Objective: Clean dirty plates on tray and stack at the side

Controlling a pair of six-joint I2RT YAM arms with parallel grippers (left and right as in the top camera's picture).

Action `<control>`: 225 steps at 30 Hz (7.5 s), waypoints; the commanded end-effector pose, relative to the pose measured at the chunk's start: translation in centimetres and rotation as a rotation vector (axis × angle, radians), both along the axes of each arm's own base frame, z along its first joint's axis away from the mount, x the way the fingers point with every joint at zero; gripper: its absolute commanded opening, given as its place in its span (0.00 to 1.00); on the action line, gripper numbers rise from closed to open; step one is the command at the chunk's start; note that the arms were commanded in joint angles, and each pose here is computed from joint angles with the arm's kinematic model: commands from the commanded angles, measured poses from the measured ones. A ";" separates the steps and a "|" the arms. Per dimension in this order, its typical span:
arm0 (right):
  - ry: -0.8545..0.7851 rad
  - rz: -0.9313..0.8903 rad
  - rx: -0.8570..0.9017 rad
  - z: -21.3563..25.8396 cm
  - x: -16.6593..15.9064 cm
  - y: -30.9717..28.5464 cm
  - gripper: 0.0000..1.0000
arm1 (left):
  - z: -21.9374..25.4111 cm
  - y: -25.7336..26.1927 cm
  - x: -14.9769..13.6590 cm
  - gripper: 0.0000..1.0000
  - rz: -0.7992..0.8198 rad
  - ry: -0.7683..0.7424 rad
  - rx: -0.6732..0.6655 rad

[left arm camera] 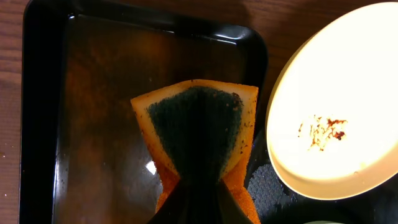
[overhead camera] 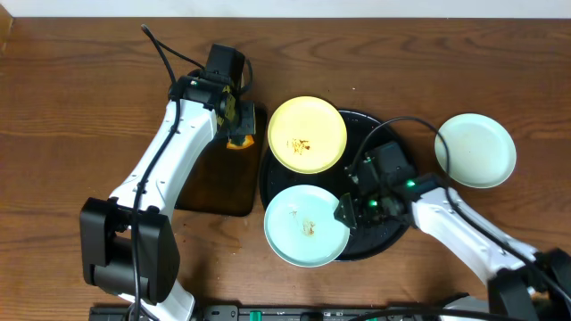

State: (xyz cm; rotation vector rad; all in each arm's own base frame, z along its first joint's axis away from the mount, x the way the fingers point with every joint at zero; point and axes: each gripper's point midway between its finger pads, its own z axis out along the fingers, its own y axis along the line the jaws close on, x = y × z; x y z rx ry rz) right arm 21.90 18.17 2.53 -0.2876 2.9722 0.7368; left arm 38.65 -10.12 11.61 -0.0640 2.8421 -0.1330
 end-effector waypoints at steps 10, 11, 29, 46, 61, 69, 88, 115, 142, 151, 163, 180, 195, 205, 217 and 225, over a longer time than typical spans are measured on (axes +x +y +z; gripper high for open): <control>-0.015 -0.073 -0.101 -2.2 1.2 -1.3 0.02 | 0.9 0.1 -0.2 0.09 -0.008 -0.023 0.003; -0.026 -0.083 -0.113 -2.2 1.6 -1.7 0.01 | 0.9 -0.1 -0.3 0.09 -0.012 -0.020 -0.007; -0.214 -0.367 -0.419 -0.4 6.9 -13.3 0.01 | 1.1 -5.7 -2.3 0.08 -0.147 0.022 -0.128; -0.217 -0.388 -0.442 -0.4 7.0 -14.1 0.01 | -2.0 -19.4 -8.0 0.08 -0.509 -0.007 -0.159; -0.209 -0.386 -0.444 -0.4 6.9 -14.1 0.01 | -8.0 -27.6 -12.5 0.08 -0.728 0.101 -0.313; -0.207 -0.385 -0.445 -0.5 6.8 -14.1 0.01 | -10.5 -27.9 -12.9 0.08 -0.732 0.137 -0.296; -0.202 -0.384 -0.447 -0.5 6.7 -14.2 0.01 | -11.2 -22.5 -5.2 0.08 -0.547 -0.097 0.076; -0.097 -0.438 -0.350 -1.8 4.8 -12.6 0.24 | -0.2 -15.2 -3.1 0.08 -0.363 -0.174 0.042; -0.288 -0.561 -0.375 -0.3 6.3 -14.5 0.01 | -2.1 -0.7 0.3 0.08 0.085 0.048 -0.160; -0.531 -0.541 -0.387 5.5 8.4 -15.5 0.01 | -3.7 4.0 -0.3 0.08 0.201 0.095 -0.174; -0.417 -0.517 -0.350 3.7 6.7 -14.6 0.09 | -6.9 5.1 -2.2 0.08 0.058 0.128 -0.123; -0.317 -0.477 -0.266 1.9 6.0 -12.8 0.13 | -13.3 5.1 -5.5 0.07 0.018 0.182 -0.124; -0.178 -0.558 -0.273 -0.5 4.1 -12.9 0.21 | -10.9 4.6 -4.2 0.19 -0.008 0.092 -0.150; -0.077 -0.656 -0.282 -3.7 4.4 -12.8 0.15 | -11.0 4.6 -4.2 0.19 -0.009 0.093 -0.150; -0.180 -0.644 -0.106 -2.4 8.0 -10.3 0.01 | -11.0 4.6 -4.2 0.19 -0.009 0.094 -0.150; -0.181 -0.655 -0.106 -2.1 8.0 -11.3 0.01 | -11.0 4.6 -4.2 0.19 -0.009 0.093 -0.150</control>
